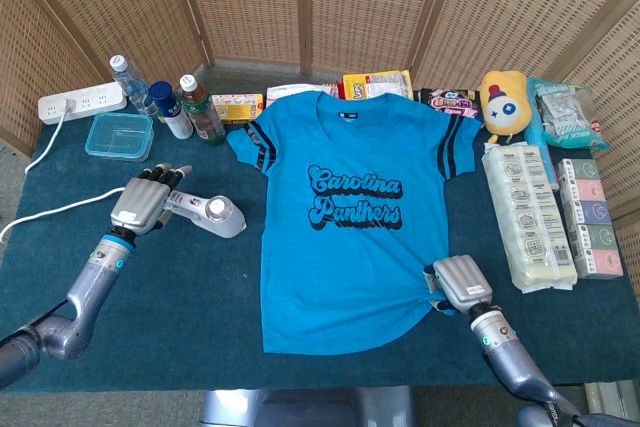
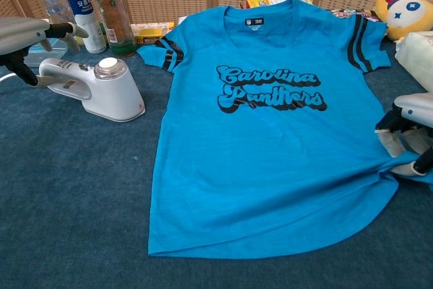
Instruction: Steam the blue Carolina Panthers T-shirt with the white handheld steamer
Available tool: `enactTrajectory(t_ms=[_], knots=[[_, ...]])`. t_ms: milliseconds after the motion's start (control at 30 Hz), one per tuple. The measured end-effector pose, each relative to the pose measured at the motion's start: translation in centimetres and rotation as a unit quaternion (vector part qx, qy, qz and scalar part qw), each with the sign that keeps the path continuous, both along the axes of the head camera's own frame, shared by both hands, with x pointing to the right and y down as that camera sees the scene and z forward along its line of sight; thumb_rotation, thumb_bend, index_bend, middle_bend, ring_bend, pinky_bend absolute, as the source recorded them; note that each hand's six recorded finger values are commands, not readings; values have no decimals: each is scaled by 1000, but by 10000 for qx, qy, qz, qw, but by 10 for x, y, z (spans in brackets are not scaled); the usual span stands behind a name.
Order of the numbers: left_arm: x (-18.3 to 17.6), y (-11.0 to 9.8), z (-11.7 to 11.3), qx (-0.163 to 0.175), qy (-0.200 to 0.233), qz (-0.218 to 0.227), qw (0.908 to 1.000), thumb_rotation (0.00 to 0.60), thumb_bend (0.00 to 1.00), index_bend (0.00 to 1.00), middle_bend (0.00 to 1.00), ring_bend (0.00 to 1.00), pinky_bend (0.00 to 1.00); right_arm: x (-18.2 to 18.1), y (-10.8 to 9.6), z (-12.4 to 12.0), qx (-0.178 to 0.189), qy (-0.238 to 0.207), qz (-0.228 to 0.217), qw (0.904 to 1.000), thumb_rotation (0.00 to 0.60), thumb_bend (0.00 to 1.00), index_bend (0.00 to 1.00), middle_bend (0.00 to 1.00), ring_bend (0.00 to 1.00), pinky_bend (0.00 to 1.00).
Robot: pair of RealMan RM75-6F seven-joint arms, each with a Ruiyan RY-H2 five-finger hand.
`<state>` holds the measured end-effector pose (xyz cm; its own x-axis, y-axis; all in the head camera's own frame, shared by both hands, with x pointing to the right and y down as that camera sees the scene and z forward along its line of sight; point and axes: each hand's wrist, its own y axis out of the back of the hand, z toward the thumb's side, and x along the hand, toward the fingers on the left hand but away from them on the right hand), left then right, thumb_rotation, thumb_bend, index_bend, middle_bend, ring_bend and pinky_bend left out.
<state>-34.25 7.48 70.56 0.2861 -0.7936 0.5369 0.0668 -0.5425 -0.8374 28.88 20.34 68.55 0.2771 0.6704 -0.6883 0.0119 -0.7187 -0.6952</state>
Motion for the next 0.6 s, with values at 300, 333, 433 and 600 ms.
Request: enactTrajectory(t_ms=[300, 333, 433, 600], knots=[[16, -7, 19, 7, -15, 240, 9997, 600, 367, 85, 234, 135, 240, 3, -3, 0, 3, 14, 43, 10000, 600, 367, 701, 660, 736, 865], [18, -8, 20, 10, -13, 256, 9997, 600, 369, 86, 234, 135, 239, 4, -3, 0, 2, 15, 48, 10000, 600, 367, 701, 661, 736, 865], [25, -10, 26, 26, 28, 334, 9994, 600, 374, 86, 234, 135, 239, 4, -4, 0, -4, 15, 57, 10000, 600, 367, 701, 661, 736, 866], [37, -14, 35, 55, 84, 458, 9989, 600, 376, 86, 233, 135, 239, 5, -5, 0, -5, 19, 81, 10000, 600, 367, 706, 661, 737, 867]])
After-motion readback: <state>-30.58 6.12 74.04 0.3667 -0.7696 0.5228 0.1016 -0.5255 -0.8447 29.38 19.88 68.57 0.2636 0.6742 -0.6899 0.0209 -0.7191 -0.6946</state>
